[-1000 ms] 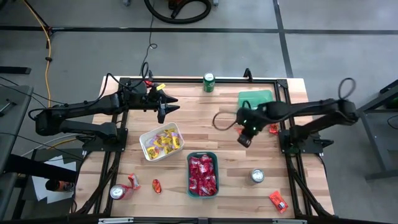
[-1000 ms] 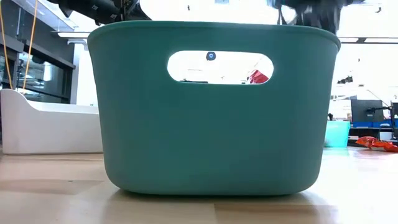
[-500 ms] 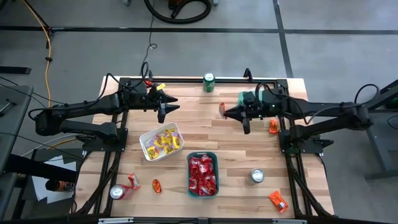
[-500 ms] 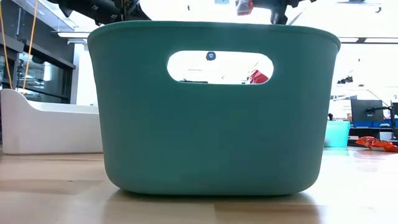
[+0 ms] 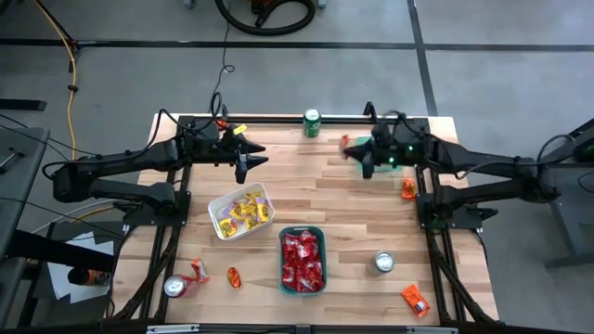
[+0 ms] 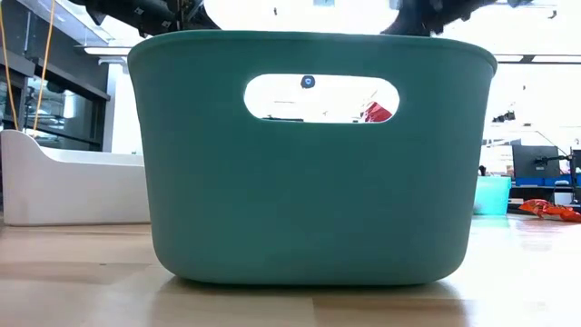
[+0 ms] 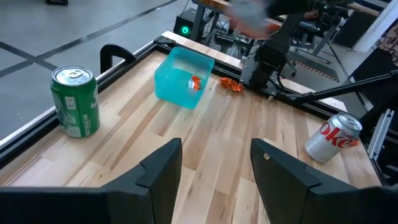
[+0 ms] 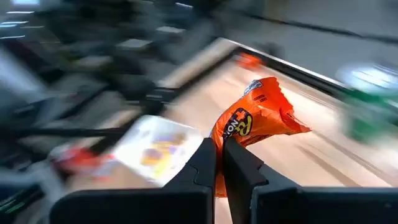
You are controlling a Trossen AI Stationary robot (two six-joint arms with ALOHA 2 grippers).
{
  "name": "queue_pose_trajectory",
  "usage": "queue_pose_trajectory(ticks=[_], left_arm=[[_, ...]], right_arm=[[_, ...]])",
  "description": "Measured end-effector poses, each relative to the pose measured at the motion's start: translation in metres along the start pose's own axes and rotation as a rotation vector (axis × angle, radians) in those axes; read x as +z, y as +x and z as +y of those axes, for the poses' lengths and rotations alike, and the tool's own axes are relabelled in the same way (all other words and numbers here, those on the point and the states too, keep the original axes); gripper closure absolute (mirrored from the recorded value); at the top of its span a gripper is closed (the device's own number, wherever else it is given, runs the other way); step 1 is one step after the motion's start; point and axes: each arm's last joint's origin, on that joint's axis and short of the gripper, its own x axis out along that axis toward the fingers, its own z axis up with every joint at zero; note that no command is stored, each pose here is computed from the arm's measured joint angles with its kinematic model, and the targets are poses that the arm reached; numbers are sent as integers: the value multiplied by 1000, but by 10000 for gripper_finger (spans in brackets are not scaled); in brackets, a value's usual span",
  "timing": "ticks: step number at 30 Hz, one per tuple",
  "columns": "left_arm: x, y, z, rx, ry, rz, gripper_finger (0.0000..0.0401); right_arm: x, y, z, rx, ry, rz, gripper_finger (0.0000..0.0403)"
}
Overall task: Sort candy
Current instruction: Put the orange chocolate into the transparent green bin
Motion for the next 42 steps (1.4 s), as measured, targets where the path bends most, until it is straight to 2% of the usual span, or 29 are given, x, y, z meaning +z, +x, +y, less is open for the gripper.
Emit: queue_pose_trajectory(ticks=[8,10,12,17,21,25,29,35,40,42], left_arm=[[0,0,0,0,0,0,224],[0,0,0,0,0,0,224],[0,0,0,0,0,0,224],[0,0,0,0,-1,0,224],[0,0,0,0,-1,0,224],[0,0,0,0,-1,0,224],[0,0,0,0,-1,1,224],[0,0,0,0,-1,1,224],[0,0,0,8,0,-1,224],[0,0,1,21,0,-4,224]], right_arm=[[-20,-14,-66,-634,238,205,396],[-23,-15,-76,-746,294,213,396],[-23,-13,-84,-791,313,222,396],[-27,-4,-99,-833,332,306,375],[-34,3,-106,-879,336,396,316],[-38,6,-109,-897,345,427,247],[-38,5,-107,-832,326,478,204],[-27,-15,-93,-852,341,642,194],[-27,-13,-74,-666,341,752,194],[-33,-13,-68,-643,351,807,194]])
